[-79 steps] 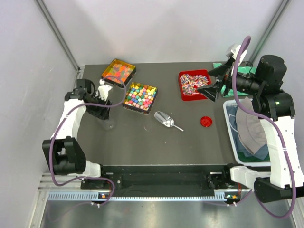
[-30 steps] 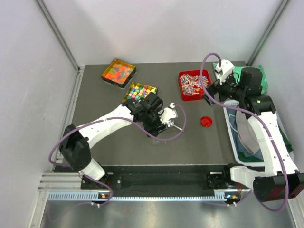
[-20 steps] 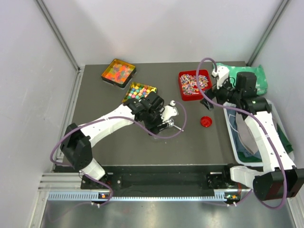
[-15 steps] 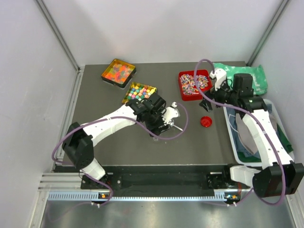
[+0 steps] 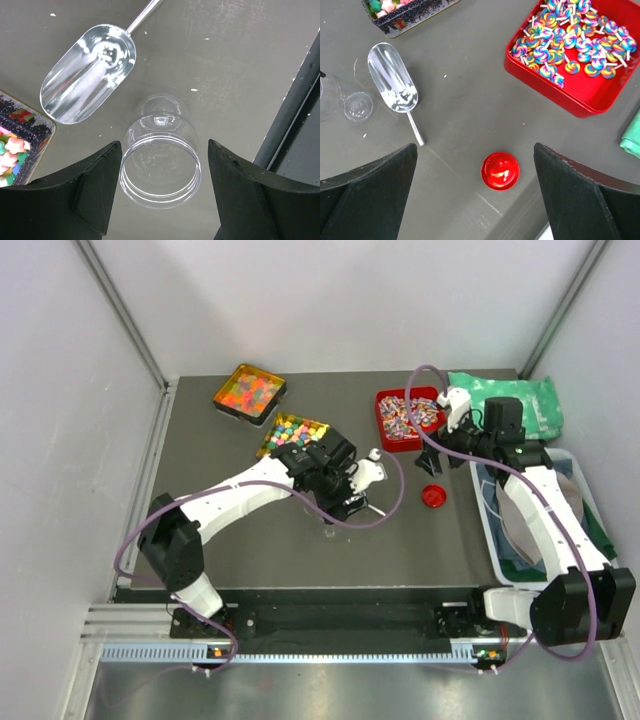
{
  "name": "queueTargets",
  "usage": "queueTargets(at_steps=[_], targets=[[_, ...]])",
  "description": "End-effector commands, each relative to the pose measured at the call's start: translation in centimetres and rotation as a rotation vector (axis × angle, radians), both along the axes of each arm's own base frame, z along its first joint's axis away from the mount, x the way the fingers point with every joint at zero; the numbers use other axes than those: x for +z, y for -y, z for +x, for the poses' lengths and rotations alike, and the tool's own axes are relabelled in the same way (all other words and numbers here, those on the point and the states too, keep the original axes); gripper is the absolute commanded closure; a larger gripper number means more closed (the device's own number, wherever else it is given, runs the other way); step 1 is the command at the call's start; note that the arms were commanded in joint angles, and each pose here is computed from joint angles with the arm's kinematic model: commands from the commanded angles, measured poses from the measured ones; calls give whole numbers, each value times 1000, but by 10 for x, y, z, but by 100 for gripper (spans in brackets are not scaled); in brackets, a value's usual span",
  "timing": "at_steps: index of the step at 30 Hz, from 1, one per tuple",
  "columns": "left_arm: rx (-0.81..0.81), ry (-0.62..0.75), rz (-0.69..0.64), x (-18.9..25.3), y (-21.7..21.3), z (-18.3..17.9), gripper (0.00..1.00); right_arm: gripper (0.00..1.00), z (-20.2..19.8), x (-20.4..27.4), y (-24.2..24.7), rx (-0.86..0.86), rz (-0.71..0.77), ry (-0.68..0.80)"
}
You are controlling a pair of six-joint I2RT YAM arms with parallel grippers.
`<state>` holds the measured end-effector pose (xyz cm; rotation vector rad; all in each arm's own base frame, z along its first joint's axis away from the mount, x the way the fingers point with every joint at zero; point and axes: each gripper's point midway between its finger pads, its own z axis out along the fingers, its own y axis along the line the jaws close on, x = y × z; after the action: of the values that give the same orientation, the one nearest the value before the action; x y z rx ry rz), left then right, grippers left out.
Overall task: Pack the candies
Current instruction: Place the packing bottle at the center of the board, then pick up the spatula from the center of the board.
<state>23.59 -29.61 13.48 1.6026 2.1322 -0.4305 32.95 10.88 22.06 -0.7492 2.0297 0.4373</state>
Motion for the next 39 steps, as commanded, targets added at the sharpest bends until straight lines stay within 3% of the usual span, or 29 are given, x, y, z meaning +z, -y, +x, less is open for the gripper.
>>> queueTargets(at_steps=[1,10,13,19,22,29,39], targets=[[6,16,-61,18,16,5,26,1,5,1,-5,18,37,17],[111,160,-75,62,-10,41,16,1,-2,-8,-12,53,33,-9],[179,208,-81,72,-39,59,13,1,-5,-14,-21,80,-5,-2],[302,222,-85,54,-107,72,11,3,-8,-35,-48,149,-60,-23],[324,213,-79,38,-123,67,11,9,-9,-46,-61,186,-71,-50],[344,143,-89,-15,-118,60,12,26,-8,-90,-91,228,-85,-137],[369,155,-116,-27,-113,71,12,32,-22,-142,-107,263,-146,-249]])
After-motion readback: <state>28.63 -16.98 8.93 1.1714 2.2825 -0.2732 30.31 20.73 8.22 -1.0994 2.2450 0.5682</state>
